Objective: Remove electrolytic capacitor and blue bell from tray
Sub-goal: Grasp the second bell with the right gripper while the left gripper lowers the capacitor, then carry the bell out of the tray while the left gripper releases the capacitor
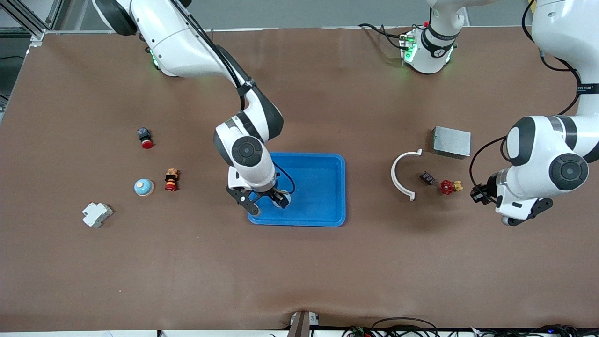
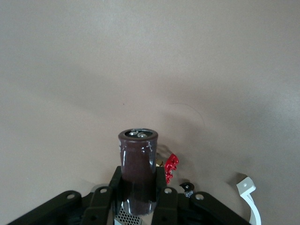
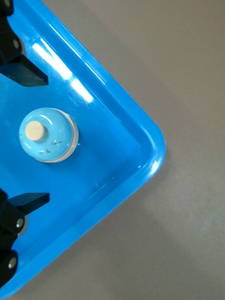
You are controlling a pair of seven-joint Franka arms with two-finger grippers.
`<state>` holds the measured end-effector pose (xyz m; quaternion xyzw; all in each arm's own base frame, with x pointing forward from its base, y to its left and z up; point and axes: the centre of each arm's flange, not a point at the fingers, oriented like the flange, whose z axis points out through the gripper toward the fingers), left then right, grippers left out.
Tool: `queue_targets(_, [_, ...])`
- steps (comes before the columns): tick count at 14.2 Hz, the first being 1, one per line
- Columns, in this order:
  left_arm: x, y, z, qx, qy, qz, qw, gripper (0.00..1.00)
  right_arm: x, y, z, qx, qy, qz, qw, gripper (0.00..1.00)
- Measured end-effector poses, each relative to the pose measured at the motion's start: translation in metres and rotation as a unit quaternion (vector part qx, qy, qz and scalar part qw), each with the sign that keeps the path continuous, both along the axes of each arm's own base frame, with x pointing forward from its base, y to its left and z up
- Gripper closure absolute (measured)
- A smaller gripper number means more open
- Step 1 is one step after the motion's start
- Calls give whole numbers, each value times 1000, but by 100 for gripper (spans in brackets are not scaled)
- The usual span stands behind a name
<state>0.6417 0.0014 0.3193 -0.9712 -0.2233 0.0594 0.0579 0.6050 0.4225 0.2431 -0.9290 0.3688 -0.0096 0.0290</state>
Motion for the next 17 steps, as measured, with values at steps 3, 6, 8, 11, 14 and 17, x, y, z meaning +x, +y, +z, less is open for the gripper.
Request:
queue_targets(3, [2, 2, 1, 8, -6, -12, 1000, 70, -3, 14, -16, -7, -3, -5, 1000, 0])
queue_targets(6, [4, 4, -1, 8, -7, -12, 1000, 70, -4, 22, -29, -13, -6, -5, 1000, 0])
queue_targets(8, [4, 4, -4, 8, -5, -13, 1000, 70, -5, 25, -35, -13, -6, -3, 1000, 0])
queue_targets(11, [3, 4, -23, 5, -2, -14, 1000, 70, -6, 27, -40, -10, -10, -2, 1000, 0])
queue_targets(14, [-1, 4, -48, 0, -10, -15, 1000, 70, -6, 27, -44, -10, -10, -2, 1000, 5])
queue_targets(17, [-3, 28, -69, -2, -25, -10, 1000, 70, -6, 28, -44, -10, -11, -1, 1000, 22])
